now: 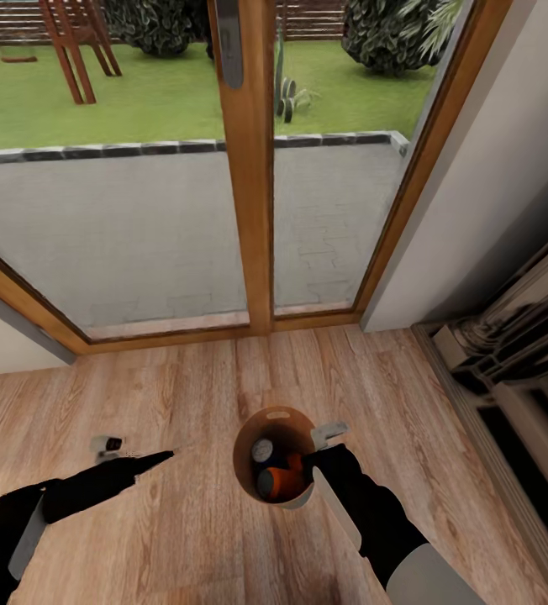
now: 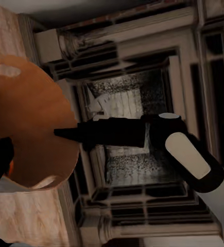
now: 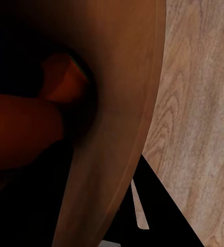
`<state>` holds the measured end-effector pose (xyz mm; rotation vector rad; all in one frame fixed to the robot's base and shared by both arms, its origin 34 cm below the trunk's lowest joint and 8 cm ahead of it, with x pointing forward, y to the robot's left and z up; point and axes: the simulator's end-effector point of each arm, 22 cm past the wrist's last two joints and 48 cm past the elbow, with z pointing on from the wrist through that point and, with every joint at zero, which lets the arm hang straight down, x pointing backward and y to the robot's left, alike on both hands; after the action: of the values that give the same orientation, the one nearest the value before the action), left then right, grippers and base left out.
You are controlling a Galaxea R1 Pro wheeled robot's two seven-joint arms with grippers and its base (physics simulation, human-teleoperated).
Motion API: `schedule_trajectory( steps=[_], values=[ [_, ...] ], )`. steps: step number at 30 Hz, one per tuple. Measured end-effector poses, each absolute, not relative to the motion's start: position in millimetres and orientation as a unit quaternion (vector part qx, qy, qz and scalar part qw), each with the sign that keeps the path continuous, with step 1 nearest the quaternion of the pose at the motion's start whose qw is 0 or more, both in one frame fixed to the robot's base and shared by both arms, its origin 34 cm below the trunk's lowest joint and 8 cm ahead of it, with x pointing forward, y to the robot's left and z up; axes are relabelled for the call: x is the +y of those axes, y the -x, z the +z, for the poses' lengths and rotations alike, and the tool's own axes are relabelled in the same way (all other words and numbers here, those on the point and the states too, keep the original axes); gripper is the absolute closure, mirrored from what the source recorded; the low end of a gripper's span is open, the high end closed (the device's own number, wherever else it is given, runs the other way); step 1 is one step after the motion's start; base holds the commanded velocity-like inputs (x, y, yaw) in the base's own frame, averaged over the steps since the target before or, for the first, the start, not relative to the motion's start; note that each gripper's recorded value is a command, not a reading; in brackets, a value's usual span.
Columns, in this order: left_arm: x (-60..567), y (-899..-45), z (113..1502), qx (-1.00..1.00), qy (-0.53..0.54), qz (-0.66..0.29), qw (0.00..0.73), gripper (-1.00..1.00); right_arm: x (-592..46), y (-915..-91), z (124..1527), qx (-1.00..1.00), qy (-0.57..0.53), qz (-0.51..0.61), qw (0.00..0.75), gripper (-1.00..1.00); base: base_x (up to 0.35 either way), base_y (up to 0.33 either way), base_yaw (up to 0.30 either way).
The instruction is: Put the three can of soda from the living room inside the tash can in the kitchen.
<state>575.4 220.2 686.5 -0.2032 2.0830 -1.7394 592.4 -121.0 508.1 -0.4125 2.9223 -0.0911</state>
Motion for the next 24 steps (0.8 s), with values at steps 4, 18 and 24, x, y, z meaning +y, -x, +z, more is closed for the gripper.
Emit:
schedule_trajectory(
  steps=[4, 18, 24],
  values=[
    [258.8, -565.5, 671.0, 0.768, 0.095, -0.603, 0.194, -1.00, -120.6, -592.8, 508.6, 0.985, 0.139, -0.030, 0.095, 1.00, 0.000, 0.000, 0.000],
    [335.1, -527.1, 535.2, 0.921, 0.097, -0.341, 0.163, -1.00, -120.6, -594.5, 509.9, 0.986, 0.136, -0.027, 0.096, 1.00, 0.000, 0.000, 0.000],
    [346.4, -512.4, 513.8, 0.932, 0.107, -0.308, 0.161, -1.00, -114.8, -592.6, 509.3, 0.986, 0.138, -0.011, 0.094, 1.00, 0.000, 0.000, 0.000]
  ],
)
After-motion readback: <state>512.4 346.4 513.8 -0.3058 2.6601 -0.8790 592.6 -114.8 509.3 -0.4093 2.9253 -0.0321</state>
